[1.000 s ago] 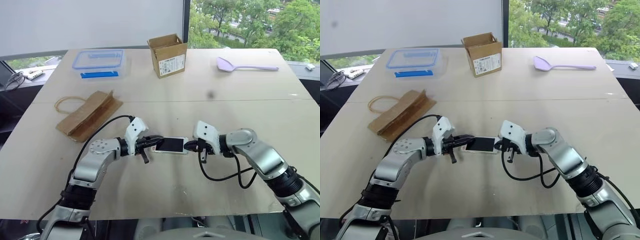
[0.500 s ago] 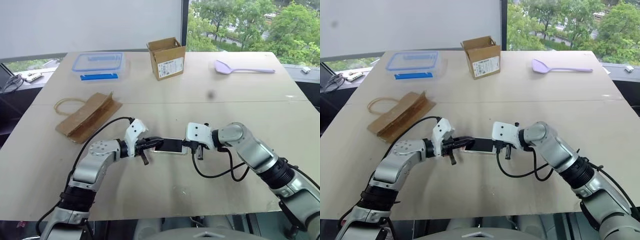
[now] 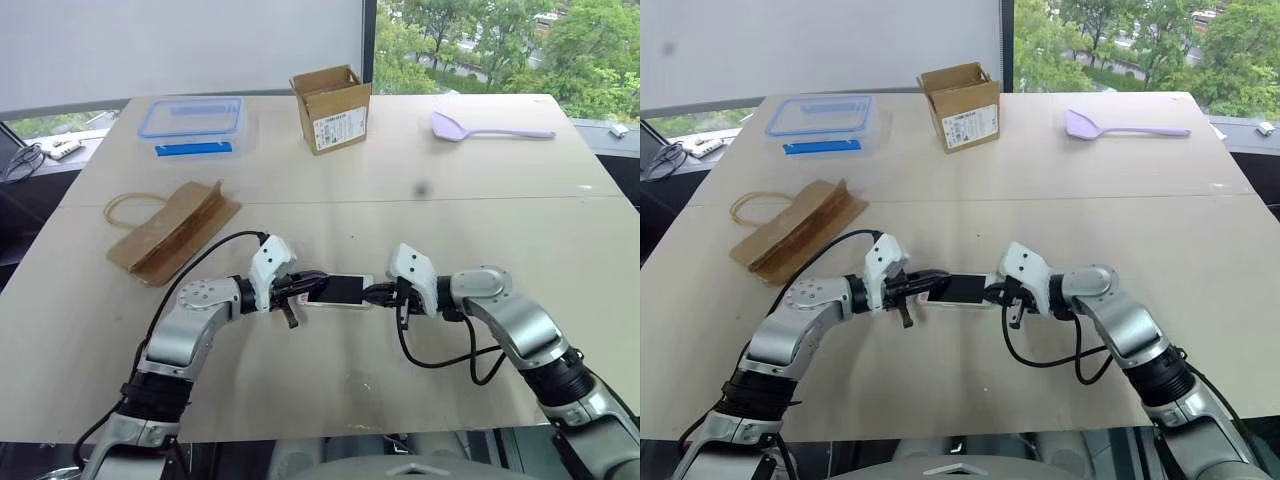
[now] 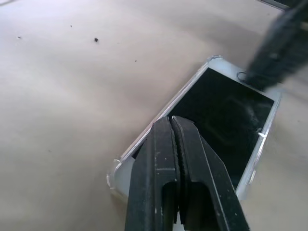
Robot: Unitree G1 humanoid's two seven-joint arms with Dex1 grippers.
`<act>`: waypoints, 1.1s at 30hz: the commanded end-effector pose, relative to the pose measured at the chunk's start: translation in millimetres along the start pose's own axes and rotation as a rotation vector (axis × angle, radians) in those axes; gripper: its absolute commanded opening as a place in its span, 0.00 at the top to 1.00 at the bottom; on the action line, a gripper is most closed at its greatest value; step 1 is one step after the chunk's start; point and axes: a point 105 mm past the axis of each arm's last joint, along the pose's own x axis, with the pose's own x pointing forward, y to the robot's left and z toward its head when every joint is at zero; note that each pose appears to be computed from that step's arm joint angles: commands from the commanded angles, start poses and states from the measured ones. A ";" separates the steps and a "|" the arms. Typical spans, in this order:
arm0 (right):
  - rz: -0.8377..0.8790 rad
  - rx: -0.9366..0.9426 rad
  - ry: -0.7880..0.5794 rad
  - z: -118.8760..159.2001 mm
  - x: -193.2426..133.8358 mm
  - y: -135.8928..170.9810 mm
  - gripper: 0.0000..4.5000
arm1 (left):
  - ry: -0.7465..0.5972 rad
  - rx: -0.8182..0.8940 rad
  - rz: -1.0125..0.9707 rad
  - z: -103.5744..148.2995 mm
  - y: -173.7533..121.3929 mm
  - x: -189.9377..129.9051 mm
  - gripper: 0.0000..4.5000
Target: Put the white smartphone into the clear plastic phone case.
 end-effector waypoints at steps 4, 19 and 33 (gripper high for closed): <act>-0.019 -0.015 0.096 -17.5 -1.8 -2.0 1.00 | 0.033 -0.028 -0.002 -11.7 -1.3 -0.1 0.99; 0.127 0.071 -0.075 14.7 -4.1 14.8 1.00 | 0.034 -0.029 0.008 -11.9 -4.6 -2.9 0.99; 0.034 0.092 -0.055 13.7 10.2 1.5 1.00 | 0.038 -0.030 0.004 -13.3 -5.6 -1.1 0.99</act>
